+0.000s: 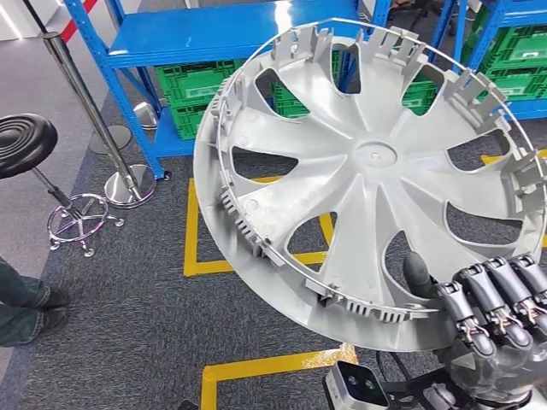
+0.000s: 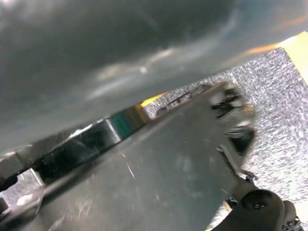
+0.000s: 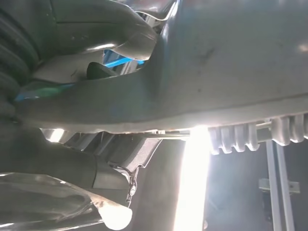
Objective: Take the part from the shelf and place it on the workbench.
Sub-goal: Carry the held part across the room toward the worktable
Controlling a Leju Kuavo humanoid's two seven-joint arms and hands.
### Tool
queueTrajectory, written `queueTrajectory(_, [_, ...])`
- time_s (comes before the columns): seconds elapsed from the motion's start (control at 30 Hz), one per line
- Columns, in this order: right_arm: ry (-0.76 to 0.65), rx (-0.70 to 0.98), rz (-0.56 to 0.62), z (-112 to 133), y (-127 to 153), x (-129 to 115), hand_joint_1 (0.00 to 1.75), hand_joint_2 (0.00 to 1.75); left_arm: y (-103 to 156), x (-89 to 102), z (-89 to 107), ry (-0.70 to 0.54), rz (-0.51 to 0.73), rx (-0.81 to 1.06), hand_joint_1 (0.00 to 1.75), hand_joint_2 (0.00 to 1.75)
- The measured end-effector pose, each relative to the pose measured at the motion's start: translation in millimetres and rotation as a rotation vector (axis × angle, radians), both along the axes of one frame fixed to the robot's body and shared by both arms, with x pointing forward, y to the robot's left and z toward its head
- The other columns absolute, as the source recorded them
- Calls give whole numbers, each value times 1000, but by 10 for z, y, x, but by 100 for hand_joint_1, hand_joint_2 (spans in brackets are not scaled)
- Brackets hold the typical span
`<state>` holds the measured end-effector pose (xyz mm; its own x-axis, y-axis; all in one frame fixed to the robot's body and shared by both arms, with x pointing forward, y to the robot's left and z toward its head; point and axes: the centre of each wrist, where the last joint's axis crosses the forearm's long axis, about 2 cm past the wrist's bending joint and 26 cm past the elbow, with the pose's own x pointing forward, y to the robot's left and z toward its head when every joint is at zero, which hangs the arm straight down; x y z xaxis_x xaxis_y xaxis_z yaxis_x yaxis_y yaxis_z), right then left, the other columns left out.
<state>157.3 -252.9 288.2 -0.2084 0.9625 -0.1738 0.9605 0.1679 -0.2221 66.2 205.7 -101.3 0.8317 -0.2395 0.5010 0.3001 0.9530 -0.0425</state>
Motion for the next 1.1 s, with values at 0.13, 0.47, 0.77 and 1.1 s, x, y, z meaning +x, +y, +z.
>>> queueTrajectory(0.13, [0,-1,0,0,0,0,175,175,5,-2,-1,0,0,1,0,0])
queueTrajectory(0.47, [-14,-31,7,15,1,9,175,175,12,10,0,-3,-2,5,0,0])
queueTrajectory(0.77, [-20,-66,15,15,4,20,175,175,89,32,-9,-3,-14,2,0,0])
queueTrajectory(1.1, [-4,-69,14,-16,13,36,175,175,147,14,-20,3,-15,5,0,0])
